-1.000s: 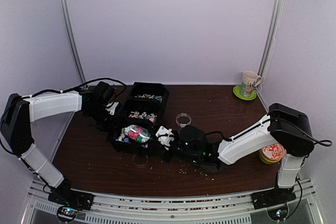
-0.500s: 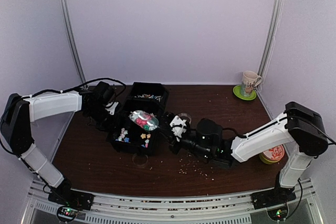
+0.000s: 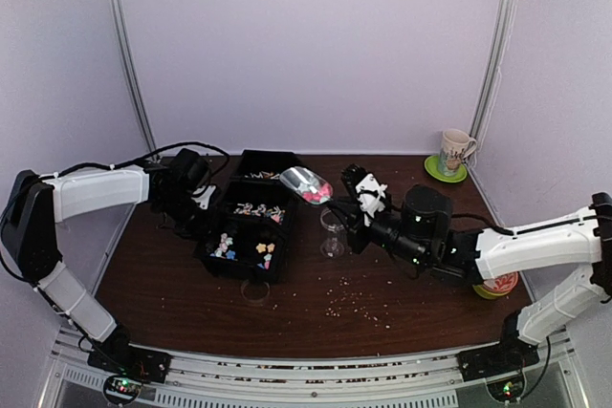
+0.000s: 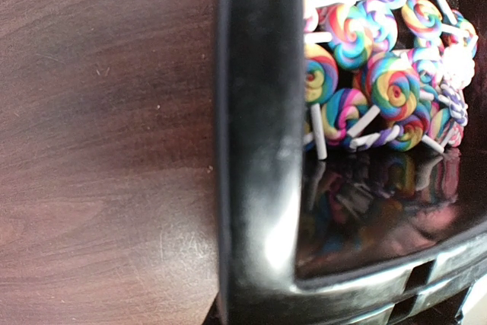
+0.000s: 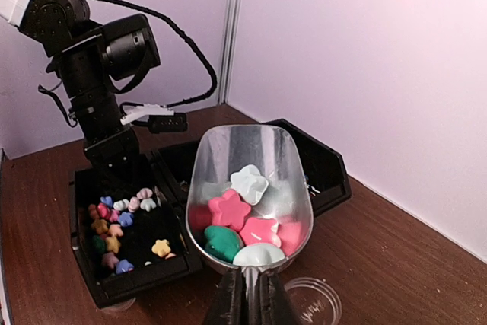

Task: Pack the candies
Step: Place the fake candies in the packing bottle.

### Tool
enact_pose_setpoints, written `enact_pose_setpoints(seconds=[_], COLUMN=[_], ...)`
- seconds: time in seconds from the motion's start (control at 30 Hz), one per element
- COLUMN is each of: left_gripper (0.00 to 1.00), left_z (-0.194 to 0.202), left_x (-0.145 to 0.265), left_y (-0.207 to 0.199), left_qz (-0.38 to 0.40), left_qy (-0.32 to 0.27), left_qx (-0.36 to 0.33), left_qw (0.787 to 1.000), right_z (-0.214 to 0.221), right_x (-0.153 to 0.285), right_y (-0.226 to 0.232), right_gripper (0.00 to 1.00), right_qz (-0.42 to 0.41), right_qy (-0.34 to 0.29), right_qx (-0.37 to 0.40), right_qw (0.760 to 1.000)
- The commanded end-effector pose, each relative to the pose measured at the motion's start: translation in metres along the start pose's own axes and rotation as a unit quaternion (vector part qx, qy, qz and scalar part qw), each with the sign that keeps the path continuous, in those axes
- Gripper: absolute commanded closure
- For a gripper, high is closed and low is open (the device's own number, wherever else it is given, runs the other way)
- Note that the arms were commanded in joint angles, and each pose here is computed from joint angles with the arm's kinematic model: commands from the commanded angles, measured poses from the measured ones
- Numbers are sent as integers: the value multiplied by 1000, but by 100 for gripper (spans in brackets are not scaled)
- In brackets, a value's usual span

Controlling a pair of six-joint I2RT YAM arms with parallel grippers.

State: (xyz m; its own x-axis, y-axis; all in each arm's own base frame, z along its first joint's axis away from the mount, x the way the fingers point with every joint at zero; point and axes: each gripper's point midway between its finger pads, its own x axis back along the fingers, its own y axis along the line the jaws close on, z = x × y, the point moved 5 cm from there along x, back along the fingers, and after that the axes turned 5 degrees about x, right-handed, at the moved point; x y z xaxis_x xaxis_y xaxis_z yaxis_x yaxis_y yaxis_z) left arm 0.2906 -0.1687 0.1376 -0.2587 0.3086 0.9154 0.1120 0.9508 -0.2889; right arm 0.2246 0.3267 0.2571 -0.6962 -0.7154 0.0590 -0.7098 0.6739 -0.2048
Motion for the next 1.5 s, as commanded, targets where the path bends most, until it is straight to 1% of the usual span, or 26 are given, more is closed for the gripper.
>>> enact_pose_setpoints(seconds=[0.0,0.2,0.43,0.77,1.47], left_gripper=[100,100,100,100,100], left_z=[-42,-43,-43,-42,-43], left_x=[35,42,43,44,45], left_y=[-29,-31,-31,-31,-31], left_qz=[73,78,78,76,76], left_qy=[-112,-121,-121,-124,-125], left_qx=[-21,-23,-22,-24,-25], left_qw=[991,989,989,989,989], right_z=[-2,-3,0,9,6], right_x=[29,70,87,76,51], right_y=[-21,-39,-46,-44,-45], right_gripper=[100,100,100,100,100], right_qz=[40,63,71,70,66], right_qy=[86,149,212,272,341], right_qx=[14,17,21,46,72], right_qw=[995,987,975,959,935])
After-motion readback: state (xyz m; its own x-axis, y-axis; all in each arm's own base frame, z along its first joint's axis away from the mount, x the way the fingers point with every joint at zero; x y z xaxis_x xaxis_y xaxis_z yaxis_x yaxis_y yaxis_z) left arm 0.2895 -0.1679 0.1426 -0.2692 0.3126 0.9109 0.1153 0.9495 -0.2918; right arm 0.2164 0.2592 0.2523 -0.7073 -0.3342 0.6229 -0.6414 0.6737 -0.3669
